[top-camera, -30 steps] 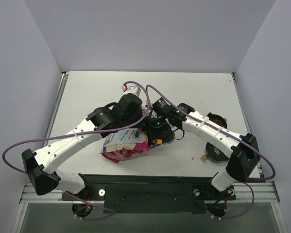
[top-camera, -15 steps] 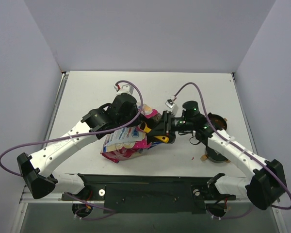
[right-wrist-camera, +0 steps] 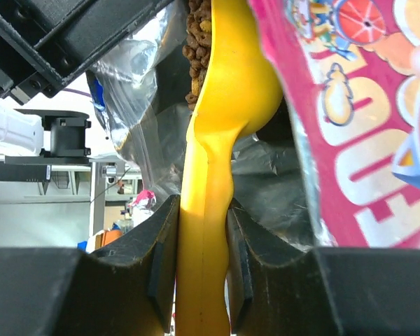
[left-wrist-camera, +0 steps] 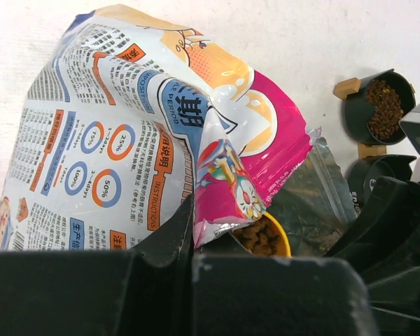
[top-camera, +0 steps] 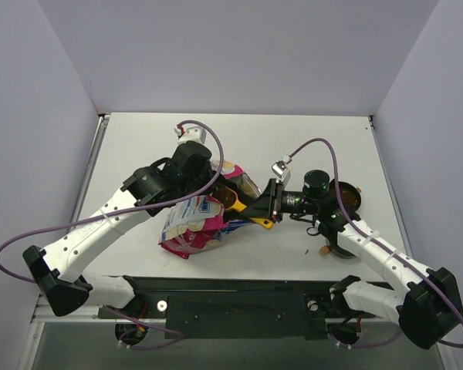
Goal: Serve the pet food
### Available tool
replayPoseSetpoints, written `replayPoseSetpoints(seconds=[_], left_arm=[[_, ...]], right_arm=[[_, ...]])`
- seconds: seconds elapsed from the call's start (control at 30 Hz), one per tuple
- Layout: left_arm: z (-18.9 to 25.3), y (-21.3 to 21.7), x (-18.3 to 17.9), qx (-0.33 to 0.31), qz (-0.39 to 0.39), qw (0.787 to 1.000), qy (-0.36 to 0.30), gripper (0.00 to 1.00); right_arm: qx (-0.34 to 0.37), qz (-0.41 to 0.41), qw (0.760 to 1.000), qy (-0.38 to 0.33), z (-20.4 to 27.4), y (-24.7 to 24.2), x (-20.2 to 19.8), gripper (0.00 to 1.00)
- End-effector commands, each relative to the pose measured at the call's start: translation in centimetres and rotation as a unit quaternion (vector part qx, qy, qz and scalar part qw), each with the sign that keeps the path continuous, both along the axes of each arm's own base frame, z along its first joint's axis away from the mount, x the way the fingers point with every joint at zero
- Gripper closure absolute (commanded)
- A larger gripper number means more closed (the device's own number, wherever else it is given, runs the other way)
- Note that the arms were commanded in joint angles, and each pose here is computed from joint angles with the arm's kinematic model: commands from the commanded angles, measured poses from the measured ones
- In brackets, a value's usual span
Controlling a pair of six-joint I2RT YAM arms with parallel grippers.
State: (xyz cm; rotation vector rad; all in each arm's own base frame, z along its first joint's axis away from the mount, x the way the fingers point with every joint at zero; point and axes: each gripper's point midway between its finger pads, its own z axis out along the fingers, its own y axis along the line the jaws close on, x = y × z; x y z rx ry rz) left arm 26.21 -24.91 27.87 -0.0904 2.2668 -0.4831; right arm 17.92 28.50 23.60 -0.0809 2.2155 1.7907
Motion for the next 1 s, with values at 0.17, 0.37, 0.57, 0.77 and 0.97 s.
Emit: replayPoseSetpoints(seconds=[0.17,0.37,0.57,0.77,0.97], left_arm=[[4.5,0.2,1.4,-0.038,0.005,0.997,-0.063,1.0],[4.6,-0.7,1.6,-0.049,-0.007,0.997,-0.061,1.0],[4.0,-0.5,1.3,-0.047,-0.007,0.997,-0.057,1.0],[3.6,-1.0,1.6,-0.049,-0.013,0.997,-0.054,1.0],[3.4,-1.5,1.7,-0.048,-0.019,0.997,-0.051,1.0]], right_arm=[[-0.043,-0.017,0.999,0.003,-1.7,-0.6,0.7,1.0],[-0.137,-0.001,0.991,0.001,-3.9,-3.2,-1.1,1.0],[-0.086,-0.024,0.995,-0.039,0.8,-1.8,-0.2,1.0],[-0.114,-0.022,0.993,0.008,-3.0,-2.7,-0.2,1.0],[-0.096,-0.05,0.994,-0.03,0.1,-3.2,0.2,1.0]])
